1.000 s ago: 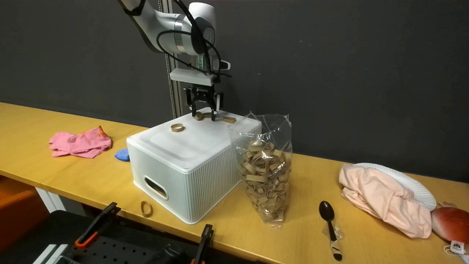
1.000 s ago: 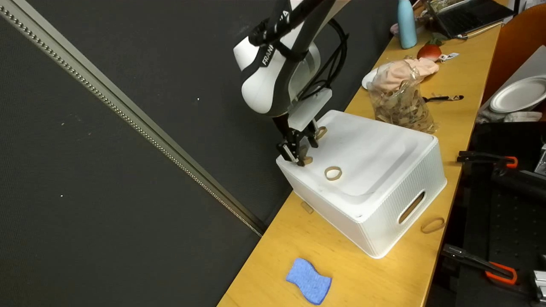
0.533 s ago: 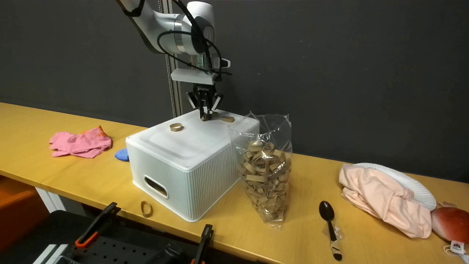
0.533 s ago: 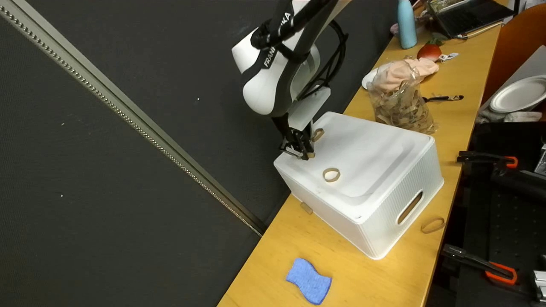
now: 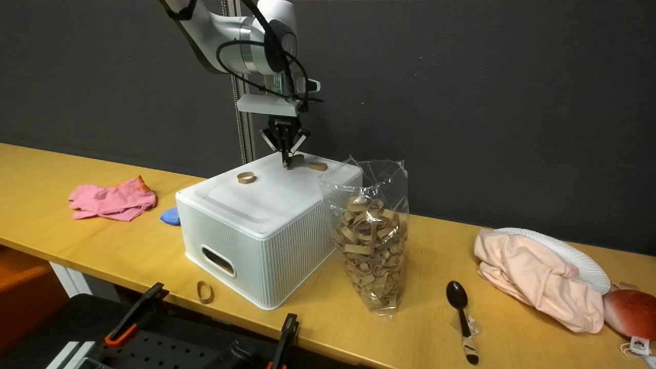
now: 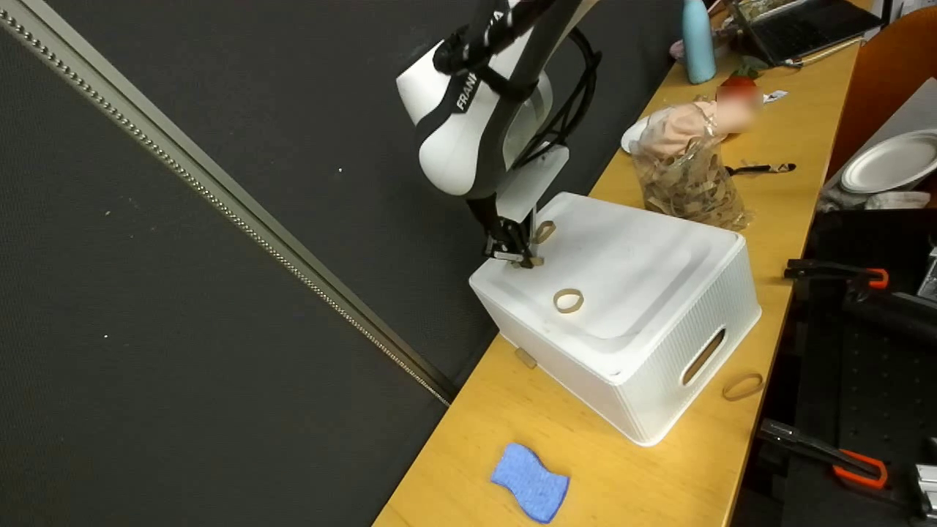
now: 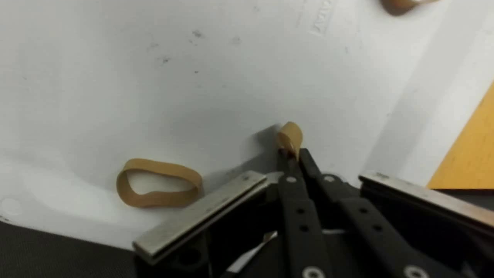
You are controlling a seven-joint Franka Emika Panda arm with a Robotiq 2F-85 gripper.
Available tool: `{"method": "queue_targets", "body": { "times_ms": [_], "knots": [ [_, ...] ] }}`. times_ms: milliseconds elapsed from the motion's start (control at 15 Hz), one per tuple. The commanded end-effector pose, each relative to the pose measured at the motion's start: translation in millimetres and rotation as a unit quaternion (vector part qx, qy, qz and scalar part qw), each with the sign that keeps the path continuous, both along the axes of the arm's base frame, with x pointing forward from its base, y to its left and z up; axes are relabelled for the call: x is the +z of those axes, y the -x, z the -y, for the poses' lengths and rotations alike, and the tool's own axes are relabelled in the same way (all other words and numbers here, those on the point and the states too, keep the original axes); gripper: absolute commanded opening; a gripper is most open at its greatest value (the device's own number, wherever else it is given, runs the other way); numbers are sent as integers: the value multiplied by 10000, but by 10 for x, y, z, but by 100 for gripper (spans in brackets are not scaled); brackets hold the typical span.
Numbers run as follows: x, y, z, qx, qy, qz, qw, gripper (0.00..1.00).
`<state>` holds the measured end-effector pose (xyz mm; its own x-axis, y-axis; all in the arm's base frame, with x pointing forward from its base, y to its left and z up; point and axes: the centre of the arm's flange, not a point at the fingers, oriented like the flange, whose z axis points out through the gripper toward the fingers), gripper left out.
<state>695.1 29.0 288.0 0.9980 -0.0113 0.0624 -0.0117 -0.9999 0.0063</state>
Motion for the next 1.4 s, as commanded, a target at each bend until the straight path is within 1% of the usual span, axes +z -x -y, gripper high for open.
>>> {"method": "queue_targets", "body": {
  "times_ms": [0,333,600,733,1000,1200,1333],
  "knots": [
    [365,321,21,-105,190,134,9997,1],
    [864,690,248,-399,401,254,9981,1],
    [1107,1052,545,-678,591,269,9956,1],
    [1138,1210,740,-841,674,225,9939,1],
    [1070,1542,1081,-1204,701,72,9902,1],
    [1033,1767,1238,-1433,736,-38,9869,1],
    [1040,1875,1319,-1551,774,-37,9849,1]
  ]
}}
